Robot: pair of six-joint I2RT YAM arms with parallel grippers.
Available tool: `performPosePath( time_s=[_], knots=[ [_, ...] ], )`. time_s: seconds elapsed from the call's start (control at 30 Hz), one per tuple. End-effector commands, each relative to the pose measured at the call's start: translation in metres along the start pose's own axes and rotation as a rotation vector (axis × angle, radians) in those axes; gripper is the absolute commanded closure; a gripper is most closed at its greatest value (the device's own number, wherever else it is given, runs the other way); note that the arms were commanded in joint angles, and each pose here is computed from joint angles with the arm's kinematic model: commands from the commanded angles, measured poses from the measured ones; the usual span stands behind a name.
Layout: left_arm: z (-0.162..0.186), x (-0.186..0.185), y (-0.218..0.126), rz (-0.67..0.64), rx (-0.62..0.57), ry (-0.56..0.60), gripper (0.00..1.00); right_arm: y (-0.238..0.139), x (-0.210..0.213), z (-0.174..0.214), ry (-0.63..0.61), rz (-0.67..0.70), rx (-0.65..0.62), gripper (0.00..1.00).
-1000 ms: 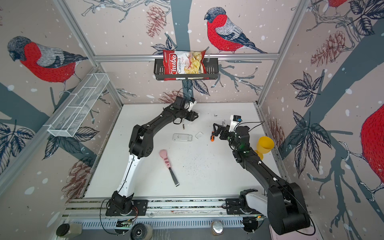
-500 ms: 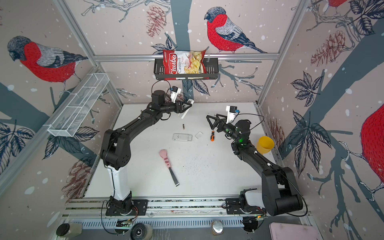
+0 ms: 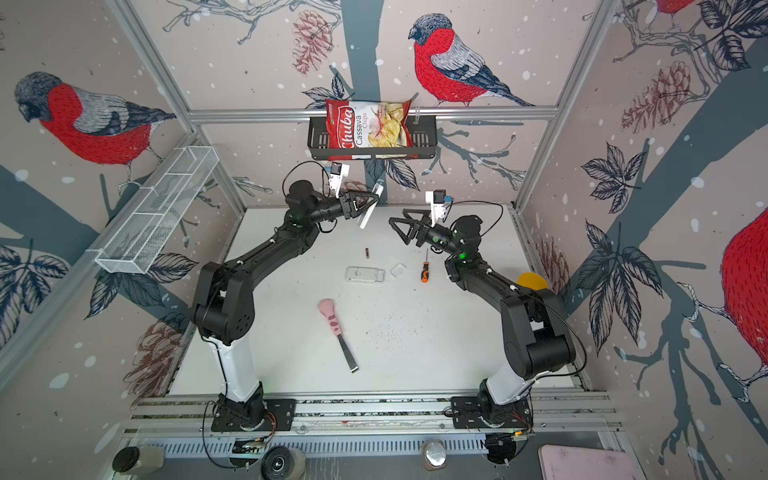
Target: Unload the batteries from the remote control
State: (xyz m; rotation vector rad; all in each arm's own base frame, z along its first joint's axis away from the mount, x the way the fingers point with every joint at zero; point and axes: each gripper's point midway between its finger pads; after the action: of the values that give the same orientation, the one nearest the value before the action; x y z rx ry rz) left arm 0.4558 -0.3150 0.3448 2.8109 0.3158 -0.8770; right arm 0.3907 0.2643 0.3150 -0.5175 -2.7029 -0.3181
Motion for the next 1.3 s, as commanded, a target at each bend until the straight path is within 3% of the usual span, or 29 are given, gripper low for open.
performPosePath(
  time_s=[0.0, 0.4, 1.27],
  knots=[
    [-0.013, -0.020, -0.001, 0.108, -0.043, 0.020, 0.53, 0.006, 0.015, -0.010, -0.030, -0.108, -0.025, 0.01],
    [-0.010, -0.015, 0.003, 0.194, -0.068, -0.023, 0.54, 0.030, 0.027, -0.002, -0.014, -0.277, 0.008, 0.01],
    [-0.015, -0.018, 0.003, 0.233, -0.087, -0.021, 0.57, 0.071, 0.010, 0.005, 0.010, -0.289, 0.026, 0.00]
  ],
)
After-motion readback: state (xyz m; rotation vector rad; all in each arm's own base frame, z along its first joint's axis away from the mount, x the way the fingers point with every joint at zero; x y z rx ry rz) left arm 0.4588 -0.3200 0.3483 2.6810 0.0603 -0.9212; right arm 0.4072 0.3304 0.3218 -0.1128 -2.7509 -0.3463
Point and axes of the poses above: each gripper's point midway between its finger pads, its own y axis out along the fingers, its own x axis along the line the jaws close on, z = x × y, and after that the axes turned 2 degrees about -y, right-handed
